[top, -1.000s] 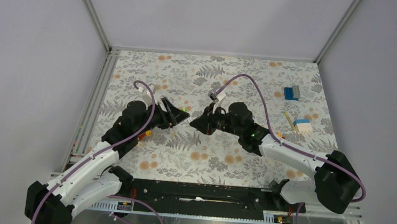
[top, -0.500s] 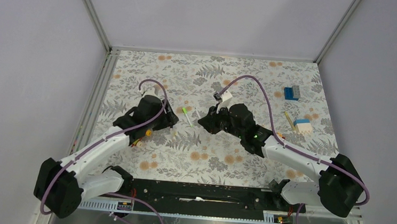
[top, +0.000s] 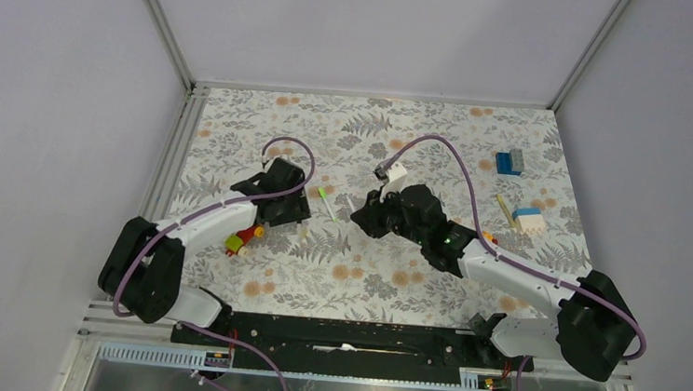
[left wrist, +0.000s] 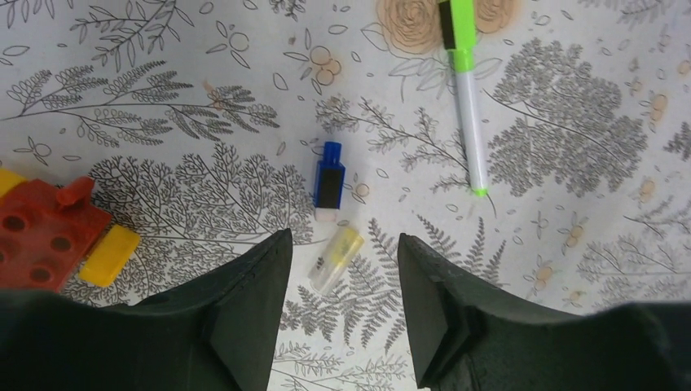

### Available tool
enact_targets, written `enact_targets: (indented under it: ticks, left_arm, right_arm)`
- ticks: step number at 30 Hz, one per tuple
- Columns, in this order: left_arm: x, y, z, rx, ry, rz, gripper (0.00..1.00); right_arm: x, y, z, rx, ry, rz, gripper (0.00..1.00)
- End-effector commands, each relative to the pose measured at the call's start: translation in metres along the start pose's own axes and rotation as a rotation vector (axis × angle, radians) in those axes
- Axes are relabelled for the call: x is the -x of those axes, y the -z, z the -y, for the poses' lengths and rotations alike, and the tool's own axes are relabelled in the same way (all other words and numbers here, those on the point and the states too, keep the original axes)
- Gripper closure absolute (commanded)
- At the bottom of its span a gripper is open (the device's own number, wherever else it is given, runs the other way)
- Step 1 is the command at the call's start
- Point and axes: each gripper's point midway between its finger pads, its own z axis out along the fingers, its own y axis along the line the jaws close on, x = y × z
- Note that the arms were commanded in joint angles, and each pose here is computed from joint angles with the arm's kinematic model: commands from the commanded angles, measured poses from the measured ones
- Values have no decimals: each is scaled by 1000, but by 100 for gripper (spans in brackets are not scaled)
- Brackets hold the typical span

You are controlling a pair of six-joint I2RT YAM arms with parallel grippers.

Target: Insert the pens into the pen caps

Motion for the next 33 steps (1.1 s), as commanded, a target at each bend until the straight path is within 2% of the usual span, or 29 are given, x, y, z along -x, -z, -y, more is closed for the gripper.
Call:
enact_targets:
  ticks: [1,9,19,22,26,28,31,33]
  left_arm:
    - [23,-7,1,32,-9,43,45]
    - [15,-25,-4,58,-35,-14,51]
    - [3,-43,-4,60,-54,-64,67]
    - [2,-45,-5,59,-64,-68,75]
    - [2,-45,-3,47,-78,-75,91]
    - [3,-43,-1,39,-86,-71,95]
    - [7,-39,1,26,-96,-57,93]
    - [9,-36,1,25,-95,-50,83]
  right_arm:
    - [9,7,2,-19,32,40,100]
    - [4,9,8,-42,56,32,100]
    - [3,9,10,-50,68,28,100]
    - [2,9,12,-57,74,25,100]
    - [1,9,13,-62,76,26,100]
    - [2,9,13,-64,75,27,100]
    - [3,9,13,-65,77,30,100]
    - [2,9,13,-65,76,28,100]
